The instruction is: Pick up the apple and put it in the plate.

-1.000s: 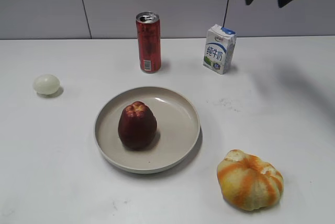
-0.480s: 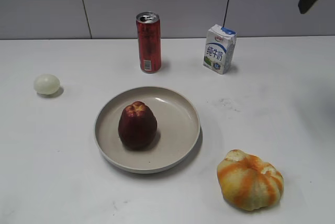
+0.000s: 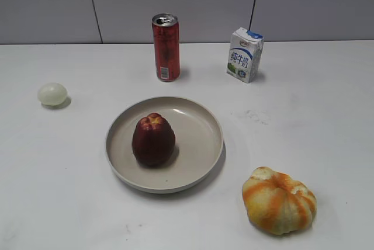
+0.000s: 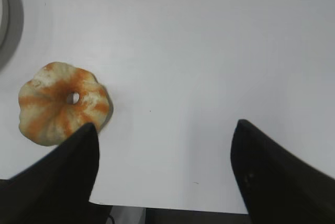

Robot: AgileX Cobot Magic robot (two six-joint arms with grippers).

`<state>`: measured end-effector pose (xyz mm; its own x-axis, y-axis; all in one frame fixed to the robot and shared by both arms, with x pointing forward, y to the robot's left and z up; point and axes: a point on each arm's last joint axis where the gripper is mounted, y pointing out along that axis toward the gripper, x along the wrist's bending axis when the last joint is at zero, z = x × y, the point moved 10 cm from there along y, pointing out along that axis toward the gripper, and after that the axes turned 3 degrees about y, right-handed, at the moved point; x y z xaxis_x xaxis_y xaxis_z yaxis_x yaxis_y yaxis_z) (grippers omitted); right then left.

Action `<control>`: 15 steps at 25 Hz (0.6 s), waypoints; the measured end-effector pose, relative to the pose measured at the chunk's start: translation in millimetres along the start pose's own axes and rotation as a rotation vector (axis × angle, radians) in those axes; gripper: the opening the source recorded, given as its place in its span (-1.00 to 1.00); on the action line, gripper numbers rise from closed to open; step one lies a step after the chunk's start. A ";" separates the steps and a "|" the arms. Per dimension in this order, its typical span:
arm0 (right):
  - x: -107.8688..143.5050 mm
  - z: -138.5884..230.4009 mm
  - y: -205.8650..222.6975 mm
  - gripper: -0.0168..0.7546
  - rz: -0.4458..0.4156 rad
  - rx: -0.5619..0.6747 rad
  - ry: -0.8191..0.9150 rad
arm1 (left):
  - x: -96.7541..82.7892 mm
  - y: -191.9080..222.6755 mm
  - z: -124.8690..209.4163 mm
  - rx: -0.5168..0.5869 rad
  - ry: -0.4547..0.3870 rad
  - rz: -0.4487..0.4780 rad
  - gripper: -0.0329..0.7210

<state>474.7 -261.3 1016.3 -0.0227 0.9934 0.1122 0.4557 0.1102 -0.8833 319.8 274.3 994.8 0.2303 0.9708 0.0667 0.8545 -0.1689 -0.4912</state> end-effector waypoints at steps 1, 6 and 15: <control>-1.6 11.6 -0.8 0.57 -0.002 -0.019 -0.001 | 0.0 0.0 0.0 0.000 0.000 0.000 0.65; -9.0 67.5 -1.1 0.56 -0.007 -0.072 -0.001 | 0.0 0.0 0.0 0.000 0.000 0.000 0.65; -18.5 123.4 -22.2 0.56 -0.017 -0.306 -0.026 | 0.0 0.0 0.0 0.000 -0.001 0.000 0.65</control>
<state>355.3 -278.3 977.7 -0.0538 0.9925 0.1101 0.7015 0.1160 -0.7031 319.8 274.3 994.8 0.2299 0.9710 0.0659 0.8545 -0.1689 -0.4912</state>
